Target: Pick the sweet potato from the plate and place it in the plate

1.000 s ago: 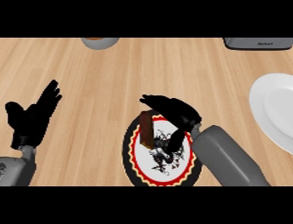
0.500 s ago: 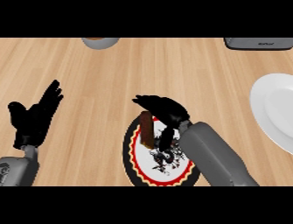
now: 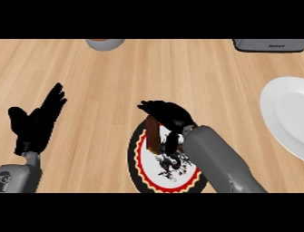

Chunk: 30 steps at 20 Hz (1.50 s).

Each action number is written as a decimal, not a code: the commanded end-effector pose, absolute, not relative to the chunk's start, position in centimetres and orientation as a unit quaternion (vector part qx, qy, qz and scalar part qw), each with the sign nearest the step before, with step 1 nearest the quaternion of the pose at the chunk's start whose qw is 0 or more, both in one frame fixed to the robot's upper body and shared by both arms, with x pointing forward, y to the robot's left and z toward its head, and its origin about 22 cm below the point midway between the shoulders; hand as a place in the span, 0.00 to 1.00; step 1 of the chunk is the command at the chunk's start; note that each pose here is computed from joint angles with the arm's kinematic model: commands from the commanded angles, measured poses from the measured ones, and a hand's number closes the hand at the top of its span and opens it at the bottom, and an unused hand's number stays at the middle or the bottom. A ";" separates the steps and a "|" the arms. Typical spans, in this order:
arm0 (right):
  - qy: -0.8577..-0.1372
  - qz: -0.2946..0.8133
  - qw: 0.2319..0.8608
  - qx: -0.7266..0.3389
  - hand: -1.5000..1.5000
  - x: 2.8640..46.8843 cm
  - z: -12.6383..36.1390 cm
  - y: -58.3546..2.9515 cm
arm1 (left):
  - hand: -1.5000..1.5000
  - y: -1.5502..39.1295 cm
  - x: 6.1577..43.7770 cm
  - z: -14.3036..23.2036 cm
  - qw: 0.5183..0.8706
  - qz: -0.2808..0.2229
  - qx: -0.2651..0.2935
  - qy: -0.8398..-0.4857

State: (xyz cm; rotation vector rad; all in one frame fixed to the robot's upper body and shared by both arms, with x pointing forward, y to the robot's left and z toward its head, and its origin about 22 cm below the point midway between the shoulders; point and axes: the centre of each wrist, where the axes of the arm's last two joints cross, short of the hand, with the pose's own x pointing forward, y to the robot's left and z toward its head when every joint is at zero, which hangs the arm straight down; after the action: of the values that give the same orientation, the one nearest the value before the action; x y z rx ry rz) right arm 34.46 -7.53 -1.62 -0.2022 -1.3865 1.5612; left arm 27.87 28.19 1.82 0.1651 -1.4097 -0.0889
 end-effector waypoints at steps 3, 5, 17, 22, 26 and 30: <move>-0.537 0.697 0.471 -0.057 1.00 34.6 -1.6 -6.4 | 0.50 28.3 27.6 3.4 0.751 -0.045 0.080 -0.653; -0.561 0.691 0.454 -0.040 1.00 34.0 -2.2 -6.5 | 0.50 29.2 28.7 3.1 0.757 -0.042 0.082 -0.647; -0.596 0.611 0.509 -0.112 1.00 32.7 -3.4 -8.3 | 0.50 27.8 29.1 1.7 0.764 -0.032 0.081 -0.639; -0.562 0.540 0.579 -0.240 1.00 32.5 -3.6 -17.7 | 0.50 29.8 28.2 2.5 0.762 -0.031 0.097 -0.639; -0.635 0.456 0.535 -0.319 1.00 31.4 -0.2 -18.1 | 0.50 29.9 27.3 1.0 0.769 -0.022 0.100 -0.631; -0.692 0.350 0.476 -0.414 1.00 32.1 5.0 -20.0 | 0.50 31.0 27.2 2.0 0.768 -0.009 0.098 -0.632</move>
State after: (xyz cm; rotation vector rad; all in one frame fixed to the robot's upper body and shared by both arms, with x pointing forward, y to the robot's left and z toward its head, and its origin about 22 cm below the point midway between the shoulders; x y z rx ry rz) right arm 32.35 -18.06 1.43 -0.8161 -1.5678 1.0431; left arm 27.46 30.02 1.73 0.2102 -1.3805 -0.0424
